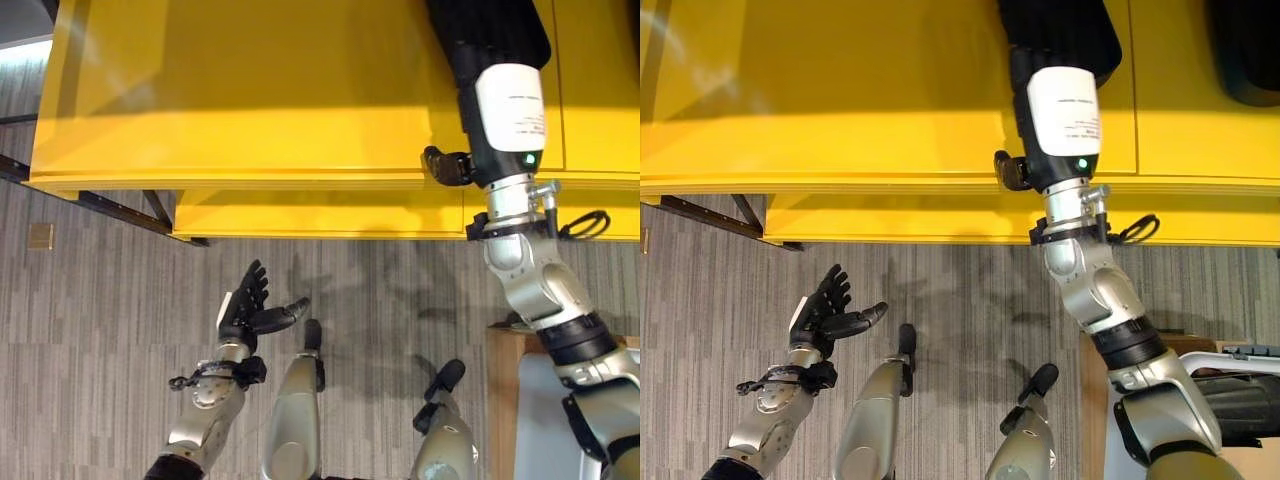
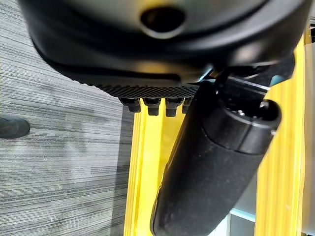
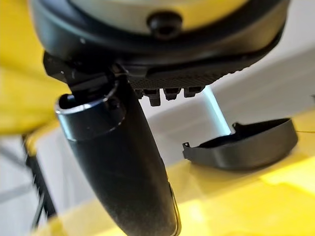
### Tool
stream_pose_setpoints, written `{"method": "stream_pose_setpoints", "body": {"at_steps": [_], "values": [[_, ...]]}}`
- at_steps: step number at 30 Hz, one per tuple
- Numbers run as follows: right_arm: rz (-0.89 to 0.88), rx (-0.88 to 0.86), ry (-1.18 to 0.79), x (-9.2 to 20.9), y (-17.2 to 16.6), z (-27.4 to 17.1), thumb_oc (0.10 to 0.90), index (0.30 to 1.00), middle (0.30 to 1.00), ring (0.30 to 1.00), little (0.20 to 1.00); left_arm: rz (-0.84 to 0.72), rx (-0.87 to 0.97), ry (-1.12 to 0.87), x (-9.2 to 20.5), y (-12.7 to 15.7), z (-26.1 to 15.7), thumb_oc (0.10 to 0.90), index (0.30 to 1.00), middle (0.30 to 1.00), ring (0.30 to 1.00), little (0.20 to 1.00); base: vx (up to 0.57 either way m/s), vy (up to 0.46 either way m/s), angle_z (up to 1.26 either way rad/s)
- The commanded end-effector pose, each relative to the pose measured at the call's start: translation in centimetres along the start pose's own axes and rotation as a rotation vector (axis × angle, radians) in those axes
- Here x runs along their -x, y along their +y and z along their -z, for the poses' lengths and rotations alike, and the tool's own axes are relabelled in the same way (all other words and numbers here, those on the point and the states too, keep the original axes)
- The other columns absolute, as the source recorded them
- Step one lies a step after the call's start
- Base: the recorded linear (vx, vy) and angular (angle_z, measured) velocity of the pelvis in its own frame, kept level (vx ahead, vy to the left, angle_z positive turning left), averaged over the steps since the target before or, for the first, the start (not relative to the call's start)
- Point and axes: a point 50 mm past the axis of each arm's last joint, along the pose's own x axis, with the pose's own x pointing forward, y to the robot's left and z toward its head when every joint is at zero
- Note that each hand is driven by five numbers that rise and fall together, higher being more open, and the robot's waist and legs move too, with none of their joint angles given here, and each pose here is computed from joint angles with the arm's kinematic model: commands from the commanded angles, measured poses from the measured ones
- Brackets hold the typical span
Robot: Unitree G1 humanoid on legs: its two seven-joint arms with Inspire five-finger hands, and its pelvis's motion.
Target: Move parts from the plastic box to the shelf.
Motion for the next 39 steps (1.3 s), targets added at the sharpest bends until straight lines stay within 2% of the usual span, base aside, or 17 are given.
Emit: {"method": "stream_pose_setpoints", "body": {"at_steps": [1, 3, 8, 13, 16, 18, 20, 25, 32, 39], "values": [[0.319, -0.137, -0.17, -2.3, -5.8, -2.9, 0.9, 1.0, 1.0, 1.0, 1.0, -0.022, 0.008, -0.135, 0.8, 0.7, -2.0, 0.9, 1.0, 1.0, 1.0, 1.0, 0.0, 0.002, -0.04], [0.362, -0.216, -0.164, -2.2, -6.6, -3.0, 0.9, 1.0, 1.0, 1.0, 1.0, -0.028, 0.007, -0.124, 1.0, 0.9, -1.8, 0.9, 1.0, 1.0, 1.0, 1.0, -0.01, -0.011, -0.1], [0.387, -0.268, -0.122, -2.7, -7.2, -2.0, 0.9, 1.0, 1.0, 1.0, 1.0, -0.033, 0.001, -0.117, 1.3, 1.3, -1.7, 0.9, 1.0, 1.0, 1.0, 1.0, 0.0, -0.014, -0.07], [0.414, -0.43, -0.019, -3.6, -7.5, -0.3, 0.9, 1.0, 1.0, 1.0, 1.0, -0.024, 0.004, -0.102, 1.4, 1.5, -1.4, 0.9, 1.0, 1.0, 1.0, 1.0, -0.01, -0.014, -0.06], [0.386, -0.59, 0.084, -4.5, -6.8, 1.4, 0.9, 1.0, 1.0, 1.0, 1.0, -0.006, 0.004, -0.074, 1.5, 1.6, -1.0, 0.9, 1.0, 1.0, 1.0, 1.0, 0.0, -0.022, -0.06], [0.364, -0.636, 0.1, -4.9, -6.5, 1.7, 0.9, 1.0, 1.0, 1.0, 1.0, 0.0, 0.006, -0.072, 1.4, 1.6, -1.0, 0.9, 1.0, 1.0, 1.0, 1.0, 0.0, -0.024, -0.04], [0.326, -0.779, 0.175, -5.6, -5.6, 2.8, 0.9, 1.0, 1.0, 1.0, 1.0, 0.018, 0.012, -0.052, 1.5, 1.6, -0.6, 0.9, 1.0, 1.0, 1.0, 1.0, 0.0, -0.039, -0.02], [0.259, -0.933, 0.235, -6.0, -4.6, 3.7, 0.9, 1.0, 1.0, 1.0, 1.0, 0.042, 0.028, -0.028, 1.6, 1.5, -0.2, 0.9, 1.0, 1.0, 1.0, 1.0, 0.01, -0.014, -0.01], [0.198, -1.047, 0.295, -6.5, -3.3, 4.5, 0.9, 1.0, 1.0, 1.0, 1.0, 0.078, 0.039, -0.006, 1.6, 1.1, 0.2, 0.9, 1.0, 1.0, 1.0, 1.0, 0.01, -0.015, 0.0], [0.156, -1.021, 0.311, -7.7, -3.3, 4.7, 0.9, 1.0, 1.0, 1.0, 1.0, 0.098, 0.039, 0.004, 1.4, 1.0, 0.3, 0.9, 1.0, 1.0, 1.0, 1.0, 0.01, -0.017, 0.0]]}}
